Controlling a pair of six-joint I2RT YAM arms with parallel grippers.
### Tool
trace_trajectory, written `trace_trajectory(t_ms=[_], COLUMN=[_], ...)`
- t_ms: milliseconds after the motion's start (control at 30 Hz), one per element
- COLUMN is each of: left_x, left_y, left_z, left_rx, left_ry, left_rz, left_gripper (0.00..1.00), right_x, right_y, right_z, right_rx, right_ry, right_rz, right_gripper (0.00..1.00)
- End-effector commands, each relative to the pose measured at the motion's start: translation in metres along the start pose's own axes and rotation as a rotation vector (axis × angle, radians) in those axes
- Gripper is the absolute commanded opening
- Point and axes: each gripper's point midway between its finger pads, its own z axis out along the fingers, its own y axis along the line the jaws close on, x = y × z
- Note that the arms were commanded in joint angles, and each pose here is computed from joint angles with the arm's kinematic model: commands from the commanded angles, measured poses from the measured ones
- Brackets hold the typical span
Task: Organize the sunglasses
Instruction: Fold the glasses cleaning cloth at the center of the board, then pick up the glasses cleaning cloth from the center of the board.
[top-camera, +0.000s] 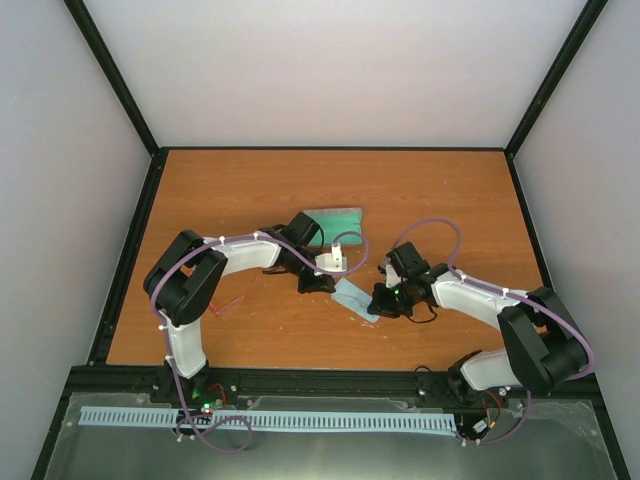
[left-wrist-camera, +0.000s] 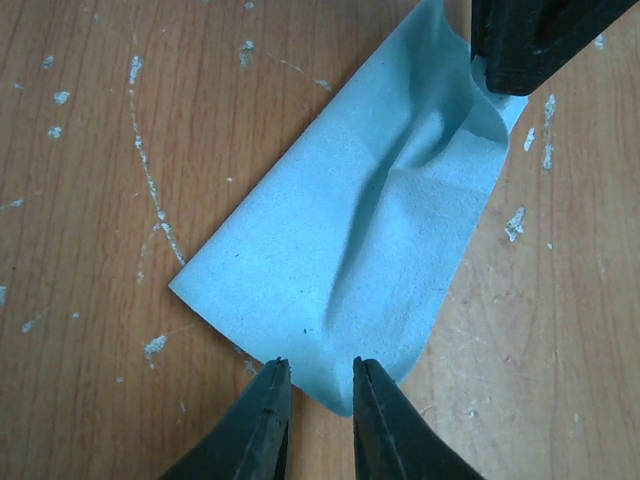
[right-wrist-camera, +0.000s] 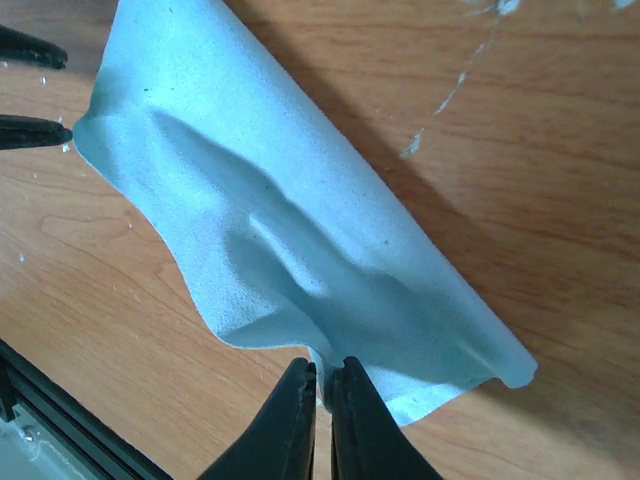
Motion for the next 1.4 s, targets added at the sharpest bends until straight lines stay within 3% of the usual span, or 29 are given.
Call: trace_trajectory(t_ms=[0, 300, 567, 700, 967, 1367], left_x=[-0.004, -0.018, -0.031, -0.038, -0.046, -0.045], left_y=[0.008, 0.016, 0.032, 0.039, 0.042, 0.041], left_z=[-0.005, -0.014, -0.037, -0.045, -0.049, -0.047], left_rx=[-0.029, -0.048, -0.084, -0.100, -0.104, -0.096], left_ry=[-0.004, -0.045, -0.116, -0.138, -0.153, -0.158], left_rz=[0.038, 0.037, 0.017, 0.016, 0.021, 0.009], left_gripper=[0.23, 0.24, 0.28, 0.29, 0.28, 0.29], right_x=[0.007, 0.008, 0.008, 0.015, 0.002, -0.010], right_y=[0.000, 0.003, -0.008, -0.031, -0.045, -0.036], right_z=[0.002, -0.018, -0.041, -0.033, -0.027, -0.010], right_rx=[-0.003, 0.022, 0.083, 0.177, 0.285, 0.222], right_ry=[0.022, -0.017, -0.120, -0.105, -0.104, -0.099], right_rz=[0.003, 0.009, 0.096, 0.184, 0.214, 0.211], right_gripper=[0.09, 0.30, 0.33, 0.33, 0.38, 0.41])
